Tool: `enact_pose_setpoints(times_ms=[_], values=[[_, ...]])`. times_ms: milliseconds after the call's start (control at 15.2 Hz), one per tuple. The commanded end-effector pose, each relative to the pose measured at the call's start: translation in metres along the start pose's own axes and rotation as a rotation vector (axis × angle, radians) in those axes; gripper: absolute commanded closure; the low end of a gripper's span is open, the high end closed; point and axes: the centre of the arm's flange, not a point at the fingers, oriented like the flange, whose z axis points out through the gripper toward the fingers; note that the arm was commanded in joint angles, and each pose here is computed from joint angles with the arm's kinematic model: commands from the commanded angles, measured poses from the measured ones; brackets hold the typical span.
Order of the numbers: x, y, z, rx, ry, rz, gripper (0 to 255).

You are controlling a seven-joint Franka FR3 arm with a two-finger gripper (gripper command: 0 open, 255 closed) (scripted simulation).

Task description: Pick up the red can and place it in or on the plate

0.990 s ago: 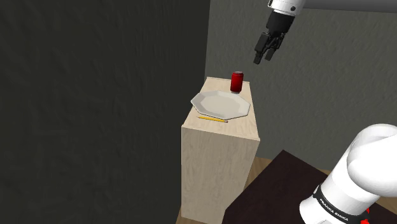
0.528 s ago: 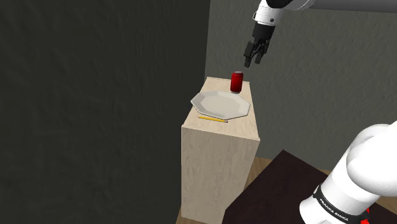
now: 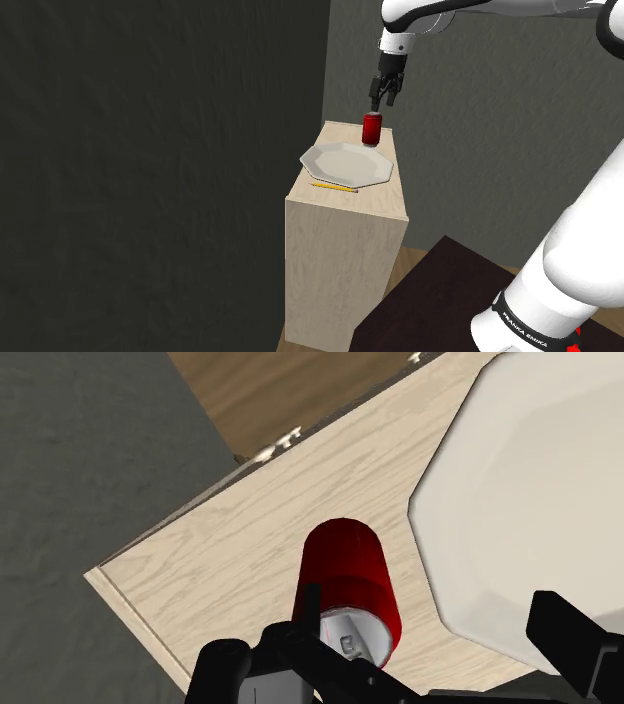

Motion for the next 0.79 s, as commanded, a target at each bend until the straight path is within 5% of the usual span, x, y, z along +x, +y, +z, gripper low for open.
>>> enact_pose_setpoints(times_ms=[0,726], values=[[0.02,0.017,0.016,0.0,-0.022,-0.003,0],[0.032,0.028,0.065,0.0,-0.037,-0.005,0]])
